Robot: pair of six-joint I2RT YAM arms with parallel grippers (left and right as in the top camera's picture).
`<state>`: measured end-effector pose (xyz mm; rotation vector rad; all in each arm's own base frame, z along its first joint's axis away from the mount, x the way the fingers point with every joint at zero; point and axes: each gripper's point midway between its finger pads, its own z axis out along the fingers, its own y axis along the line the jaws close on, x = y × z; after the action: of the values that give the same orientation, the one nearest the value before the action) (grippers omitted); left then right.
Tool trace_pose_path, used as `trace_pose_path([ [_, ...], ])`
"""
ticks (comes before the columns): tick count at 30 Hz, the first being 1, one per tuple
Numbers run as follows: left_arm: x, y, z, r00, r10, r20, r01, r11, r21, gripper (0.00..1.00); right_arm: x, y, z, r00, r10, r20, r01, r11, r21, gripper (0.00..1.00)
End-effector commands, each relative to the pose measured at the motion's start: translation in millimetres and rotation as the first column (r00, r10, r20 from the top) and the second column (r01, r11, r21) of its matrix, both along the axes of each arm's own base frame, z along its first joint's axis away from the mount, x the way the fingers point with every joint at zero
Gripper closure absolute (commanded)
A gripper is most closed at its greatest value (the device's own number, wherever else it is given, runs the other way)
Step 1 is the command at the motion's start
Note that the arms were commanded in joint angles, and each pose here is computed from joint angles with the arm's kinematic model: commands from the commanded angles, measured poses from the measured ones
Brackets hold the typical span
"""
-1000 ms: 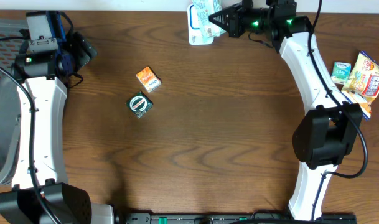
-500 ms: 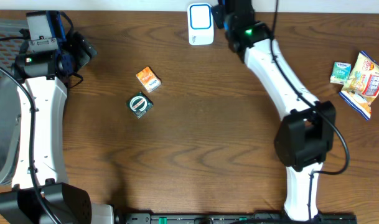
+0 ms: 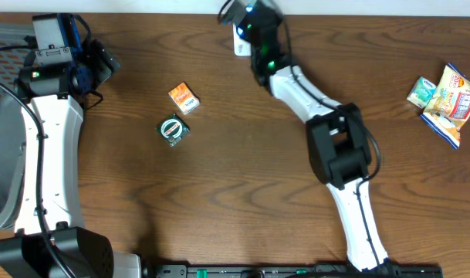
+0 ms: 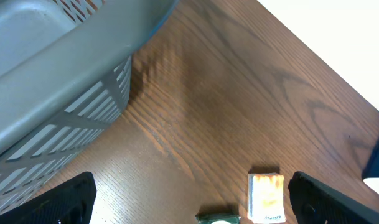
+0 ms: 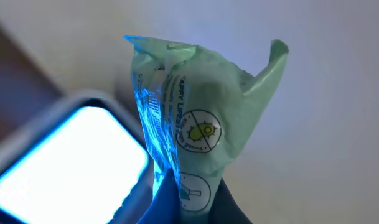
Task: Scan the item barcode
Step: 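Carry the wet-wipes pack to the right side and drop it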
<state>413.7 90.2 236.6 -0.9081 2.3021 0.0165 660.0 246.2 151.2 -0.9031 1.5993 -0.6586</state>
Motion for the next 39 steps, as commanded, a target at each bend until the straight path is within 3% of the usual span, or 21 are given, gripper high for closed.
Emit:
trace_pose_path([
  [1, 1, 2, 6, 1.0, 0.018, 0.015, -0.018, 1.0, 0.005, 0.02, -4, 17, 28, 0.997, 0.034, 0.069, -0.034, 0.999, -0.001, 0.99],
  [8, 1, 3, 6, 1.0, 0.018, 0.015, -0.018, 1.0, 0.005, 0.02, -5, 17, 27, 0.997, 0.034, 0.062, -0.034, 0.999, -0.003, 0.99],
  [17, 2, 2, 6, 1.0, 0.018, 0.015, -0.018, 1.0, 0.005, 0.03, 2, -12, 47, 0.996, -0.056, 0.066, 0.043, 0.98, 0.194, 0.99],
  [22, 2, 2, 6, 1.0, 0.018, 0.015, -0.018, 1.0, 0.005, 0.02, 9, -86, 82, 0.97, -0.233, 0.064, 0.208, 0.941, 0.268, 0.99],
  [25, 1, 2, 6, 1.0, 0.018, 0.015, -0.018, 1.0, 0.005, 0.02, 8, -143, 80, 0.933, -0.359, -0.011, 0.346, 0.888, 0.303, 0.99],
  [31, 2, 2, 6, 1.0, 0.018, 0.015, -0.018, 1.0, 0.005, 0.02, -20, -262, 28, 0.754, -0.615, -0.231, 0.656, 0.718, 0.231, 0.98],
  [34, 1, 3, 6, 1.0, 0.018, 0.015, -0.018, 1.0, 0.005, 0.02, -47, -313, -1, 0.629, -0.698, -0.343, 0.771, 0.616, 0.159, 0.86],
  [37, 1, 2, 6, 1.0, 0.018, 0.015, -0.018, 1.0, 0.005, 0.02, -73, -349, -22, 0.513, -0.744, -0.428, 0.848, 0.516, 0.121, 0.48],
  [39, 2, 2, 6, 1.0, 0.018, 0.015, -0.018, 1.0, 0.005, 0.02, -87, -362, -31, 0.452, -0.76, -0.467, 0.883, 0.456, 0.112, 0.45],
])
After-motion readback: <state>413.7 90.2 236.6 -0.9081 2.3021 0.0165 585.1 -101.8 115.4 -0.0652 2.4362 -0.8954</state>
